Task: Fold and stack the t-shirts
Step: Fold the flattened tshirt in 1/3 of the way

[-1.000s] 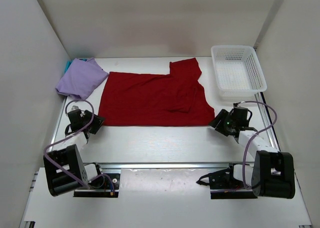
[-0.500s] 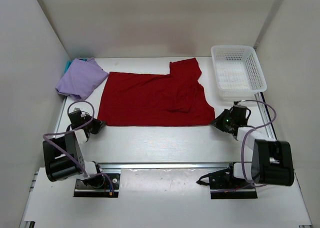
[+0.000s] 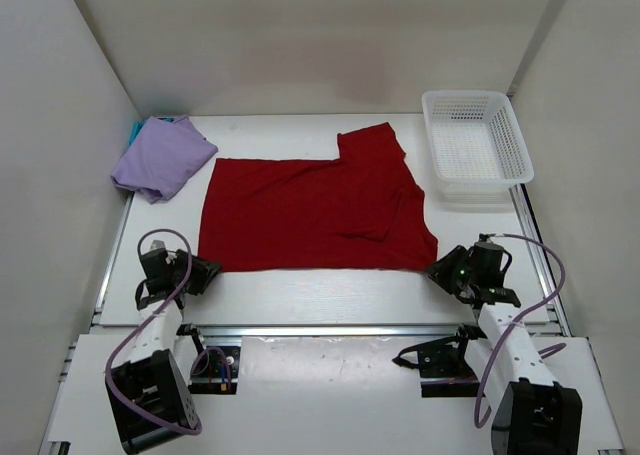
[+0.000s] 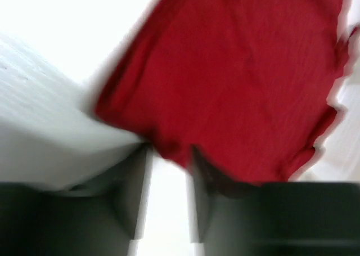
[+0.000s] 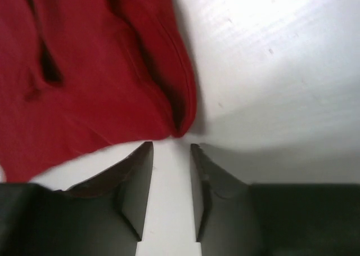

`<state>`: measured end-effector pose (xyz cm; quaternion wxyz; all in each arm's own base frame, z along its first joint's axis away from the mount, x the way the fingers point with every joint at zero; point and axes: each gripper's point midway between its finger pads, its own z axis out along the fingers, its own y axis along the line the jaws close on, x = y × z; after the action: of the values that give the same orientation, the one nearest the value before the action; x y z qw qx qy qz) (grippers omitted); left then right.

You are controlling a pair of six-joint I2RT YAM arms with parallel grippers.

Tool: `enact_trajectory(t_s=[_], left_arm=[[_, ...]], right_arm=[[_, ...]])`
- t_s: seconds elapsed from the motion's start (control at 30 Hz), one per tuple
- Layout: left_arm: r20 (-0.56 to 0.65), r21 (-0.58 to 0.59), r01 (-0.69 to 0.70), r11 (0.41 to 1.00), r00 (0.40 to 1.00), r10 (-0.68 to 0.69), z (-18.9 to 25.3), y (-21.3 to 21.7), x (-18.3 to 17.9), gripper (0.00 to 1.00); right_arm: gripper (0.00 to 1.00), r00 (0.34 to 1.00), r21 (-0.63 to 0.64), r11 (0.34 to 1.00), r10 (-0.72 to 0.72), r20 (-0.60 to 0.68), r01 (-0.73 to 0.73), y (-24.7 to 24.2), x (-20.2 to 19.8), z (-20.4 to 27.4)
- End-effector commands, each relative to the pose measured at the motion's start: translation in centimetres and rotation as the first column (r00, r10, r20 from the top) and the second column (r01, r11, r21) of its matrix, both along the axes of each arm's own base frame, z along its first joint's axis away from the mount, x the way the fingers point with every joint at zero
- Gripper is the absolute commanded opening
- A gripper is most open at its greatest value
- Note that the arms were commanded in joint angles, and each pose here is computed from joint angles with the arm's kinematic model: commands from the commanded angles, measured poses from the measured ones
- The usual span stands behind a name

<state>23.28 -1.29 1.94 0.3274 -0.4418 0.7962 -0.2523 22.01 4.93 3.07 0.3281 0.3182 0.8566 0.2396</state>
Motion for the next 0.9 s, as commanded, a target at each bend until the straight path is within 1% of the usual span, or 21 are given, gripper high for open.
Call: enact_trajectory(t_s=[0.0,0.03,0.07,0.1,0.13,0.17,0.2,0.23,0.27,0.3,0.33,0.37,0.4,0.43,0.47,0.53,0.57,0.63,0.67,0.73,0.87], left_arm=[[-0.067,-0.028,0.021,0.999,0.997,-0.023,-0.8,-0.8,-1.6,0.54],[-0.049,0.009,0.021,1.000,0.999,-0.020,0.2,-0.3,-0.8,0.70],[-0.067,0.027,0.019,0.999,0.998,-0.017,0.3,0.1,-0.9,0.78],[-0.039,0.065,0.036,0.997,0.999,-0.033,1.8,0.5,0.1,0.81],[-0.027,0.098,0.033,0.995,0.999,-0.030,3.1,1.1,0.9,0.85],[-0.027,0.137,0.051,0.989,0.999,-0.048,3.5,1.3,1.2,0.85],[0.003,0.174,0.074,0.982,0.997,-0.076,5.0,1.4,2.0,0.84],[0.049,0.203,0.073,0.976,0.995,-0.085,6.6,1.7,3.1,0.77],[0.071,0.207,0.121,0.971,0.988,-0.138,7.1,0.8,3.5,0.64],[0.132,0.230,0.156,0.961,0.973,-0.190,8.3,0.0,4.5,0.57],[0.166,0.205,0.217,0.955,0.953,-0.252,8.7,-1.9,4.9,0.48],[0.191,0.201,0.236,0.951,0.943,-0.274,8.9,-2.7,5.4,0.44],[0.217,0.195,0.289,0.937,0.919,-0.329,9.5,-4.8,5.4,0.38],[0.228,0.196,0.346,0.918,0.894,-0.386,9.8,-7.3,5.5,0.37],[0.238,0.227,0.350,0.909,0.885,-0.400,10.4,-8.1,6.1,0.37],[0.259,0.280,0.431,0.858,0.826,-0.500,11.2,-12.0,5.9,0.37],[0.290,0.296,0.429,0.853,0.811,-0.508,11.7,-12.8,6.5,0.37],[0.291,0.298,0.470,0.831,0.784,-0.548,11.6,-14.8,6.7,0.37],[0.286,0.289,0.494,0.820,0.773,-0.566,11.3,-15.4,6.5,0.38],[0.268,0.260,0.511,0.819,0.777,-0.570,10.0,-15.6,6.5,0.38],[0.248,0.223,0.523,0.822,0.785,-0.567,7.8,-15.4,6.1,0.37]], right_arm=[[0.34,0.997,-0.069,0.998,-0.005,-0.081,0.000,-0.7,-1.2,0.2],[0.39,0.999,-0.094,0.996,-0.002,-0.044,-0.002,-1.0,-0.2,1.7],[0.46,1.000,-0.121,0.993,0.012,-0.017,-0.014,-1.2,0.5,3.1],[0.48,0.999,-0.136,0.991,0.017,-0.027,-0.020,-1.3,0.4,3.5],[0.48,0.999,-0.169,0.985,0.042,0.013,-0.039,-1.5,1.4,5.0],[0.49,0.998,-0.183,0.982,0.048,0.036,-0.041,-1.7,2.0,6.4],[0.50,0.996,-0.200,0.978,0.069,0.051,-0.057,-1.6,2.3,6.9],[0.50,0.992,-0.211,0.974,0.100,0.080,-0.081,-1.4,2.9,7.9],[0.48,0.979,-0.190,0.972,0.161,0.122,-0.136,-0.3,3.5,8.7],[0.37,0.964,-0.167,0.968,0.211,0.159,-0.185,0.9,4.1,9.6],[0.24,0.955,-0.158,0.965,0.238,0.177,-0.211,1.9,4.8,9.8],[0.16,0.940,-0.147,0.951,0.294,0.171,-0.271,3.8,4.8,9.4],[0.02,0.939,-0.164,0.951,0.290,0.187,-0.261,4.3,5.5,9.6],[0.00,0.927,-0.186,0.937,0.328,0.182,-0.295,5.7,6.3,9.5],[0.00,0.906,-0.195,0.915,0.387,0.174,-0.353,7.4,6.7,9.3],[0.00,0.891,-0.190,0.904,0.415,0.182,-0.382,8.8,8.0,9.2],[0.01,0.893,-0.179,0.903,0.419,0.164,-0.390,9.0,8.7,8.8],[0.14,0.900,-0.186,0.904,0.413,0.140,-0.386,9.1,10.0,7.5],[0.17,0.898,-0.179,0.901,0.419,0.134,-0.394,9.2,10.2,7.3],[0.27,0.897,-0.158,0.901,0.424,0.127,-0.403,9.6,10.7,6.3],[0.34,0.884,-0.126,0.889,0.454,0.112,-0.440,10.8,11.1,4.9]])
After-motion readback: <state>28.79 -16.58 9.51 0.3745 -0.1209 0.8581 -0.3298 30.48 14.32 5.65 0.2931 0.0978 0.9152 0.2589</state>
